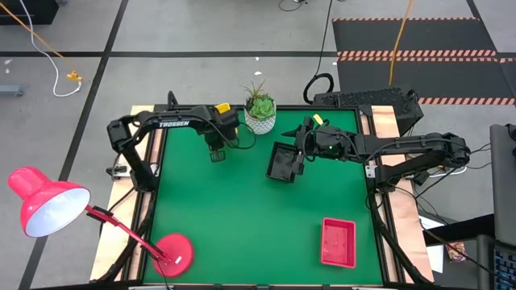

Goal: Stack baskets by color
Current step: Stack the right yellow bin on the left stacked yellow bins, then move the black bins to the top middle of the table

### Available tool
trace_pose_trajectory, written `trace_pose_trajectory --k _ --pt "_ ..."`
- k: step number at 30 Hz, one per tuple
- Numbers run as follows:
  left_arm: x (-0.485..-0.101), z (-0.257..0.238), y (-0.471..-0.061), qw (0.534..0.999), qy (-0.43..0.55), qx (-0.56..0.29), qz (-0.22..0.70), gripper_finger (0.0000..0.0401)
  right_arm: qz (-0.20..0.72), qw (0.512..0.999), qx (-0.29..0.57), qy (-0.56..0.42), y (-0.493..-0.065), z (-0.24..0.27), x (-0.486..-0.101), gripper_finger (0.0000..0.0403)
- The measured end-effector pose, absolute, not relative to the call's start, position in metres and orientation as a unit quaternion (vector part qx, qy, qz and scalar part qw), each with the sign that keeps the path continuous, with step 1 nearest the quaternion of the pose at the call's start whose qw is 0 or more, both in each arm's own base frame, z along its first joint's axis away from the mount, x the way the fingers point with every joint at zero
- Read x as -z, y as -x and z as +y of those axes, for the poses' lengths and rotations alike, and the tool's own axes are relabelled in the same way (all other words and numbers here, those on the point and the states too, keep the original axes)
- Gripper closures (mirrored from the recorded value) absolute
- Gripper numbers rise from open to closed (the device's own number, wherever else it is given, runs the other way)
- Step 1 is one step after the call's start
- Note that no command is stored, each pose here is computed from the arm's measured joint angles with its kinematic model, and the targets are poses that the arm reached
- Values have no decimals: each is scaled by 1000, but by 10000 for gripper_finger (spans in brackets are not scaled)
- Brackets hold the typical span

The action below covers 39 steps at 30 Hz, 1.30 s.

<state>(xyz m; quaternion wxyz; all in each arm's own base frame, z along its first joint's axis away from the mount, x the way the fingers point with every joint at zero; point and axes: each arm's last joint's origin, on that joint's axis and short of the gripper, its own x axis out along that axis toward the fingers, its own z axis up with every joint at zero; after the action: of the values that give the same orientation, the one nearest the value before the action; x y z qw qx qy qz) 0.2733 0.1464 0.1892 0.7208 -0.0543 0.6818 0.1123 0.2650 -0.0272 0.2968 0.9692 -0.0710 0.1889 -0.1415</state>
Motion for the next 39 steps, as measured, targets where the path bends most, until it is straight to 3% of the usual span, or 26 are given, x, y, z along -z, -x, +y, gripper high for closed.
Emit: trace_pose_trajectory --k 13,23,29,34,39 --pt "-180 178 -248 680 54 -211 700 355 189 969 142 72 -265 -27 -297 147" --pt "-180 182 -242 676 74 -205 704 355 193 968 142 72 -265 -27 -296 147" --pt "-203 157 -240 701 117 -155 687 355 214 967 125 58 -263 -24 -292 147" --pt "-244 124 -237 752 104 -172 628 355 246 965 60 64 -270 5 -281 147" --pt "-281 89 -231 810 105 -181 547 355 376 926 3 43 -285 50 -244 147"
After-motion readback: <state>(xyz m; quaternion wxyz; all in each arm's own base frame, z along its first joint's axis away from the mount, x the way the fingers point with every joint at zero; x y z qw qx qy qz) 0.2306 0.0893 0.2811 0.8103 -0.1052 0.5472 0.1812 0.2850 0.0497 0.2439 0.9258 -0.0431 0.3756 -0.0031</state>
